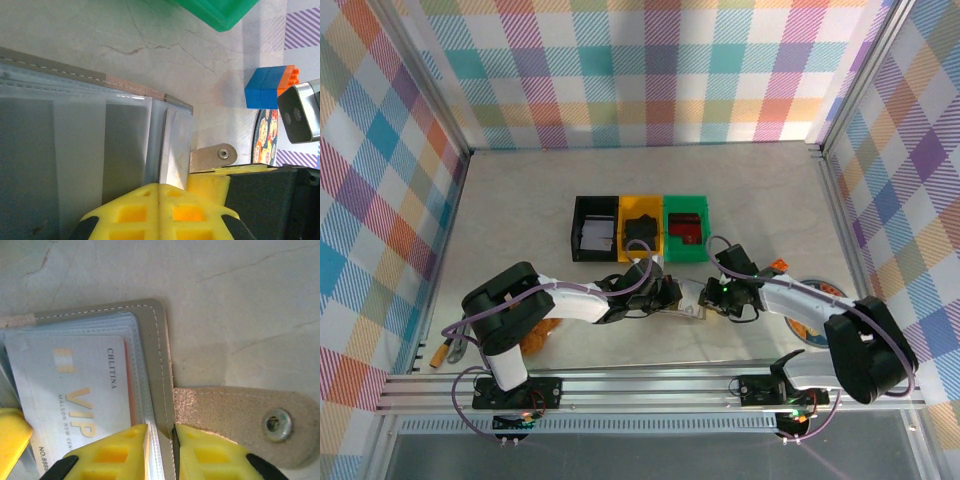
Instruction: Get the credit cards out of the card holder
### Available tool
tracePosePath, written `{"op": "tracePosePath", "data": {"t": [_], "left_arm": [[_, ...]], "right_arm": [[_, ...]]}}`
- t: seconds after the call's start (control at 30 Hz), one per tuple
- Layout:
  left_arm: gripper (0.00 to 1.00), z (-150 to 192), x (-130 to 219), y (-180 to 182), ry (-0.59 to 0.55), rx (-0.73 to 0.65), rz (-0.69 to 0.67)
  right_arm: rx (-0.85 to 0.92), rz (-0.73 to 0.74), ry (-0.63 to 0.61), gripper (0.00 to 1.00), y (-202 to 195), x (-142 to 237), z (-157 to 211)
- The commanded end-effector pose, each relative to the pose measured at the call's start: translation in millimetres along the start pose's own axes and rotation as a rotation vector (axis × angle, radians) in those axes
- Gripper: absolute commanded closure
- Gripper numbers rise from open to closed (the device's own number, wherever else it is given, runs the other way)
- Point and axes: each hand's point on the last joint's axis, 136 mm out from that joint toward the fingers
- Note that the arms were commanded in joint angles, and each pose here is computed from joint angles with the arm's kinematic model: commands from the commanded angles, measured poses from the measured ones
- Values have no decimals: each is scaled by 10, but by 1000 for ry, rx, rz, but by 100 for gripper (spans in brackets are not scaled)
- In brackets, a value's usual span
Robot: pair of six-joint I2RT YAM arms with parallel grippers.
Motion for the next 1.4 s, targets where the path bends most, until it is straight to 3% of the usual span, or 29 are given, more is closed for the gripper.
{"op": "tracePosePath", "data": {"t": [0.0, 0.27, 0.6, 1.37], "left_arm": [[100, 4, 47, -242, 3, -22, 88], [100, 35, 53, -167, 13, -33, 56], [100, 58, 40, -112, 18, -43, 36], [100, -1, 175, 85, -40, -64, -59]], "right_arm": [[33, -36, -18, 77, 161, 160, -29], [26, -45, -33, 77, 231, 241, -67], [4, -160, 15, 78, 456, 143, -42], [-84, -29, 4, 80, 29, -189, -16]]}}
Point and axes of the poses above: each hand's point on the last joint's axis, 136 mm out from that joint toward the fingers, its own x axis back along the fingers, its own y axis along the line the jaws close on, z = x × y, and after that the axes turned 5 degrees about -x, right-handed
